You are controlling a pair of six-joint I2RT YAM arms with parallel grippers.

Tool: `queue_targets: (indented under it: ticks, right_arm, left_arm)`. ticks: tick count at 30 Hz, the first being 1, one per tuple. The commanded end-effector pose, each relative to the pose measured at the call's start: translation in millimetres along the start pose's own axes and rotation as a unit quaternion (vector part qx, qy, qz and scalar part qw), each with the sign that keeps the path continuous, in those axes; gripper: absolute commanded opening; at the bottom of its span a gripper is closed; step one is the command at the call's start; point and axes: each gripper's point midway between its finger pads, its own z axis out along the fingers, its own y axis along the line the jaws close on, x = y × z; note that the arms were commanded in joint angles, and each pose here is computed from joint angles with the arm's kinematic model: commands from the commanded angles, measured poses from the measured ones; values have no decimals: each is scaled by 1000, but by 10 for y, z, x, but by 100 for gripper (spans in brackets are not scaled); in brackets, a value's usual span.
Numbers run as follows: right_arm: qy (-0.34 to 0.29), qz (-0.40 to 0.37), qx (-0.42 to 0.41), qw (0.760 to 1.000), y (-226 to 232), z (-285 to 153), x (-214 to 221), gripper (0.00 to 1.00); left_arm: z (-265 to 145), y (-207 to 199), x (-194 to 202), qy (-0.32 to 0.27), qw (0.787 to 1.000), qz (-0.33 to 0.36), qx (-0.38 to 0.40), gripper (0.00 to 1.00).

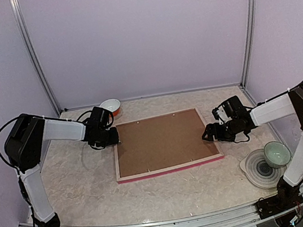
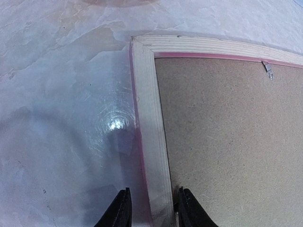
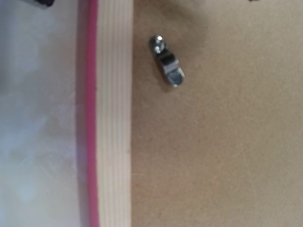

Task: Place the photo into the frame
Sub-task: Press the fastener onto the backboard.

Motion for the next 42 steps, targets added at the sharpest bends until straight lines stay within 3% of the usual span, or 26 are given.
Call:
queue_targets:
  ticks: [1, 15, 23, 42]
  right_arm:
    - [13, 9, 9, 1000, -95, 43, 88, 88]
    - [11, 7, 8, 1000, -85, 28, 77, 88]
    - [10, 6, 8, 1000, -78, 16, 64, 88]
    - [8, 4, 6, 1000, -62, -3, 47, 88]
  left_arm:
    - [-12, 42, 53, 8, 1000, 8, -12, 34]
    - [-138, -52, 27, -1, 1000, 23, -4, 26]
    - [-150, -101, 67, 5, 999, 33, -2, 30]
    - [20, 14, 144, 24, 998, 47, -34, 29]
